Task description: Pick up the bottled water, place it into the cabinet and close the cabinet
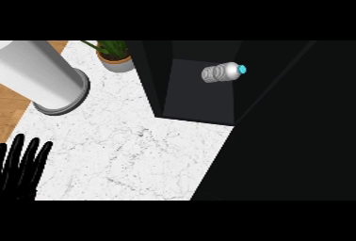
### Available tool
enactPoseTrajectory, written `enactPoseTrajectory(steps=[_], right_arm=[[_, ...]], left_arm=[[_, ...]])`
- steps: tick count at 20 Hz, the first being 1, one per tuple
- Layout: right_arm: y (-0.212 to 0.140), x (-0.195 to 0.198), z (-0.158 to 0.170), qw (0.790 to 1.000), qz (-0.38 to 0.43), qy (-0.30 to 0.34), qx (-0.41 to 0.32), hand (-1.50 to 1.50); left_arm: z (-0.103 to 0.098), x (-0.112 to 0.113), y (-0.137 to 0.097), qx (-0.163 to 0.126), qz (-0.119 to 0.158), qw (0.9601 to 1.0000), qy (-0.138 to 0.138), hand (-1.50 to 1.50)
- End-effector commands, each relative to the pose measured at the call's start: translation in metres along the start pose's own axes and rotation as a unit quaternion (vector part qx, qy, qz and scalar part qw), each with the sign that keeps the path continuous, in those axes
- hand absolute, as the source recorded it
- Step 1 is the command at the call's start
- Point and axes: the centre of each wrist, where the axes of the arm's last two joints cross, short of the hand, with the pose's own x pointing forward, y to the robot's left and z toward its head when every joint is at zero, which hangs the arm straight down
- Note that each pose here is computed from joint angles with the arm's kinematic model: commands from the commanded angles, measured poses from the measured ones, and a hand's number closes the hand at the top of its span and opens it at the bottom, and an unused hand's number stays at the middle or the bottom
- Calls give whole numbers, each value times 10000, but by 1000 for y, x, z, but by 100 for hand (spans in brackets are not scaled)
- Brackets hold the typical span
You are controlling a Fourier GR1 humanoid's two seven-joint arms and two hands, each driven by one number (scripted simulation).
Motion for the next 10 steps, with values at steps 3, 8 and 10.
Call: enactPoseTrajectory(steps=[3, 8, 10], right_arm=[[-34, -14, -17, 9842, -446, -99, -1710, 150], [-69, -20, -39, 9723, -520, -93, -2277, 150], [-77, -17, -59, 9672, -566, -153, -2470, 150]], left_arm=[[1, 2, 0, -106, 61, 9999, 8, -150], [2, 0, 1, -194, 96, 9997, 107, -150], [-3, 1, 2, -192, 124, 9997, 49, -150]])
